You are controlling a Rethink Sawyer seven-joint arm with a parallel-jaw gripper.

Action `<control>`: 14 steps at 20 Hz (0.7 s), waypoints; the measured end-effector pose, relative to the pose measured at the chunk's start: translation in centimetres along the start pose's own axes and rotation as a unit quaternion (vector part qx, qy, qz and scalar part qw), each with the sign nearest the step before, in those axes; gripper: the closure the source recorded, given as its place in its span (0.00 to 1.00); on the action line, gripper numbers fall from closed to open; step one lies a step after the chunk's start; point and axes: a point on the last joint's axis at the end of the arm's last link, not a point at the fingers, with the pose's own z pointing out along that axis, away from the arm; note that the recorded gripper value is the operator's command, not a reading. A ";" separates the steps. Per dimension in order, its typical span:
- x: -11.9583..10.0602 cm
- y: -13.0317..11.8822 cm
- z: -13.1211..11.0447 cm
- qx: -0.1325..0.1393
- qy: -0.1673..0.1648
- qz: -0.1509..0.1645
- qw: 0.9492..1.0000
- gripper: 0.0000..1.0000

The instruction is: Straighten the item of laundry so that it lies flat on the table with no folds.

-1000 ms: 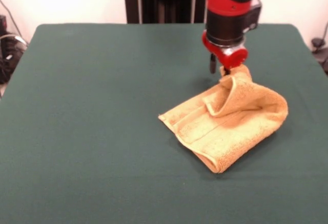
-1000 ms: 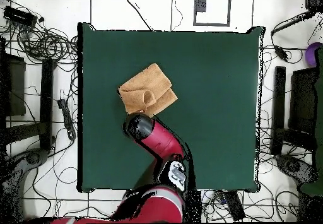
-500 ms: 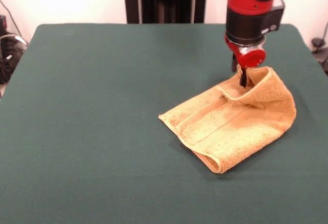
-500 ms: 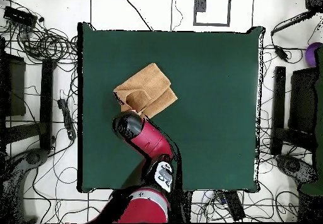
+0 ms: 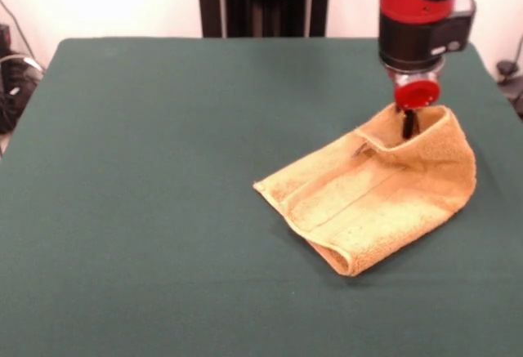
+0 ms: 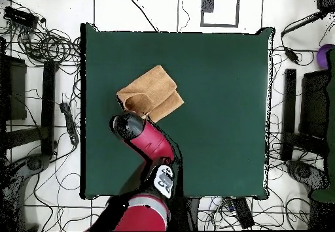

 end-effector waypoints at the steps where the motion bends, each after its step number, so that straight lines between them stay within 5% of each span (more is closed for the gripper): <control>1: 0.2 0.1 -0.1 -0.001 0.003 0.010 1.000 0.00; 3: 1.7 0.9 -0.8 -0.009 0.031 0.079 0.996 0.00; 8: 5.2 1.4 -2.5 -0.015 0.080 0.153 0.985 0.00; 14: 10.6 -1.5 -3.1 -0.012 0.085 0.133 0.987 0.00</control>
